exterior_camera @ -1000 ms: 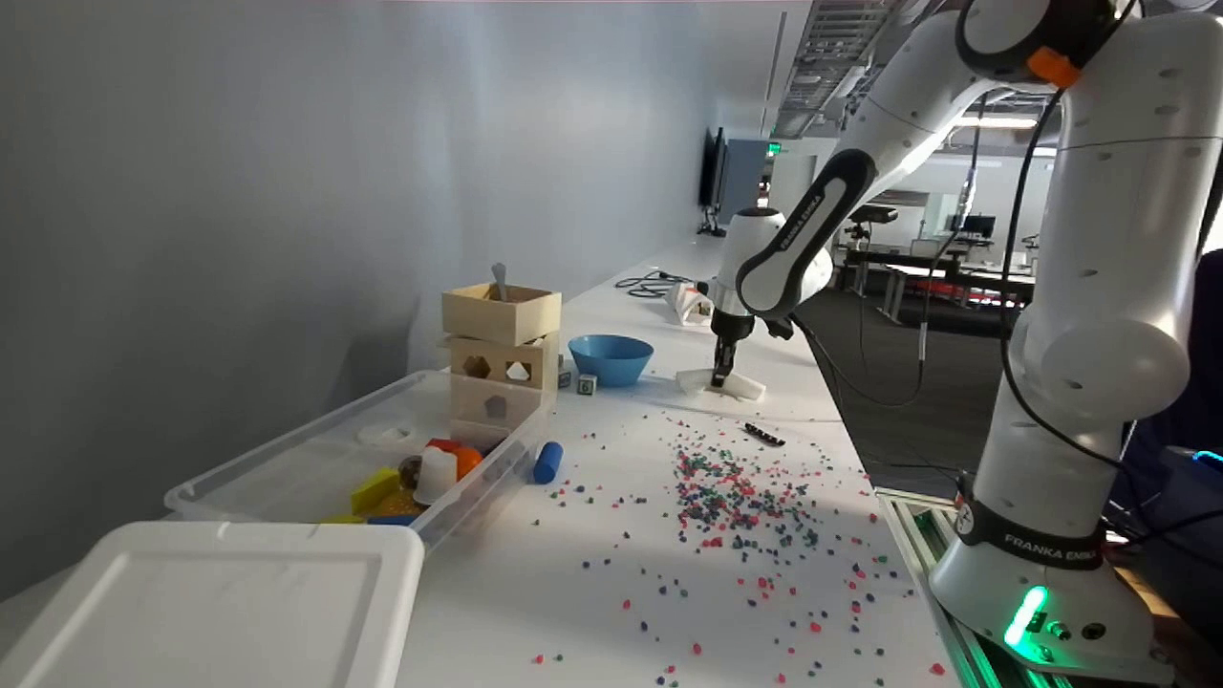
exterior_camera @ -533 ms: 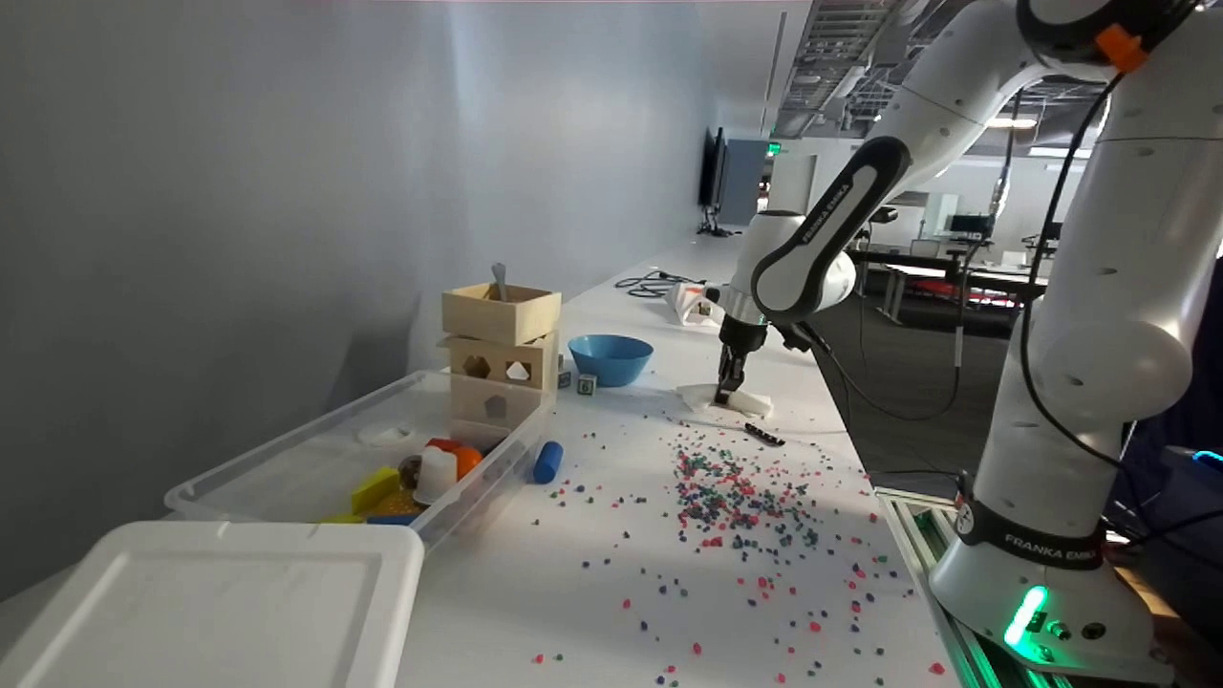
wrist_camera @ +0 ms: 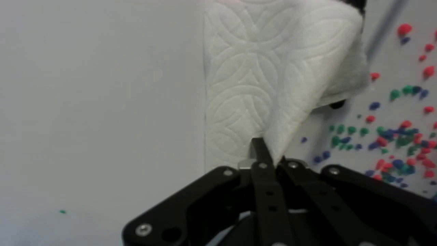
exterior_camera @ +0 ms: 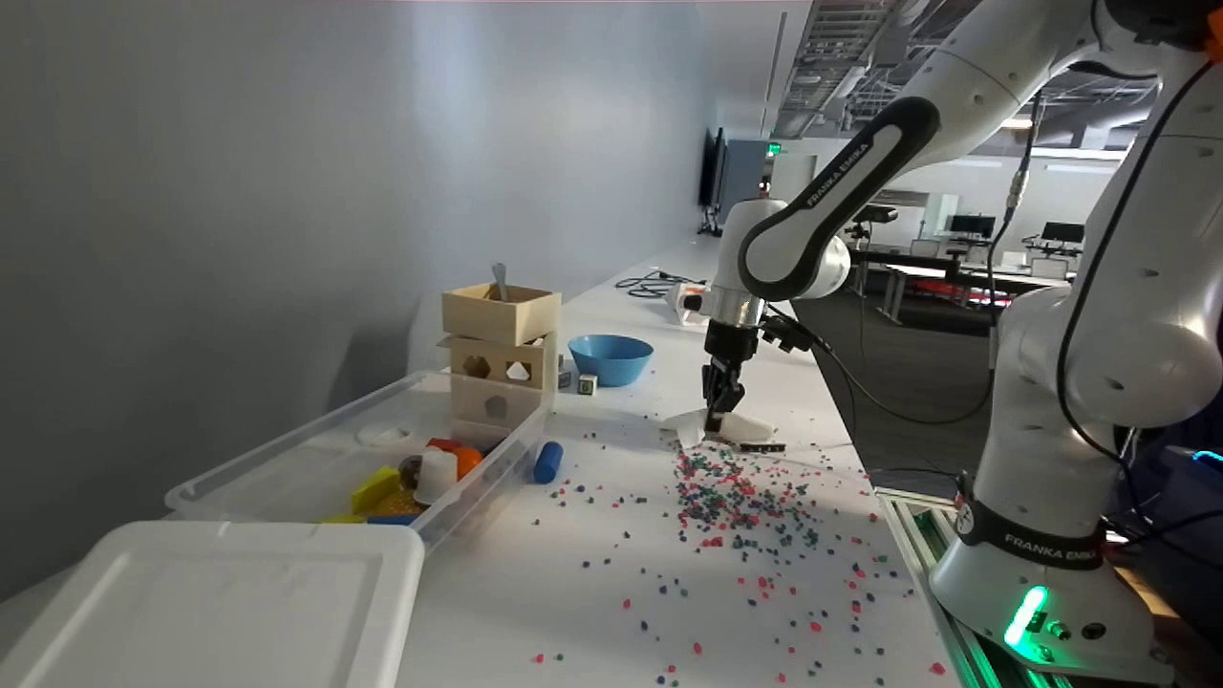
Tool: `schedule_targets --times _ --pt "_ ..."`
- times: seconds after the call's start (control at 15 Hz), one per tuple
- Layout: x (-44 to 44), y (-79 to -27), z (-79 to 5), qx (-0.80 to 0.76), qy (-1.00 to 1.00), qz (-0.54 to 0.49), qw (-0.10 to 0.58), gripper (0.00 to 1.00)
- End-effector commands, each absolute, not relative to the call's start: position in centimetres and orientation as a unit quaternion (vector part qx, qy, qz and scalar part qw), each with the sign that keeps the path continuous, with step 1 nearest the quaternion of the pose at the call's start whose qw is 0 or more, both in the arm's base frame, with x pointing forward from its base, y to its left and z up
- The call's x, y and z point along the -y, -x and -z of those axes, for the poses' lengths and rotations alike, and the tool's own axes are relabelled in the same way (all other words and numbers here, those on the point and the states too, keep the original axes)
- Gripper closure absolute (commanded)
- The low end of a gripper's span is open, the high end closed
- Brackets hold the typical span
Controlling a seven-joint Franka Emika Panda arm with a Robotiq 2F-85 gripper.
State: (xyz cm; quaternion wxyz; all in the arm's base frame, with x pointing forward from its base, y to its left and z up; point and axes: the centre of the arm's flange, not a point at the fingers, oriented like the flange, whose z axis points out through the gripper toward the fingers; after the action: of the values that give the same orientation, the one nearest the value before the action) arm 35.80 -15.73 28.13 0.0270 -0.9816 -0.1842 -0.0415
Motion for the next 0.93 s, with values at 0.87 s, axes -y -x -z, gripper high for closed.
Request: schedule_targets --times 0.87 --pt "21.3 -31.6 -33.9 0.050 0.995 0.084 0.024 1.00"
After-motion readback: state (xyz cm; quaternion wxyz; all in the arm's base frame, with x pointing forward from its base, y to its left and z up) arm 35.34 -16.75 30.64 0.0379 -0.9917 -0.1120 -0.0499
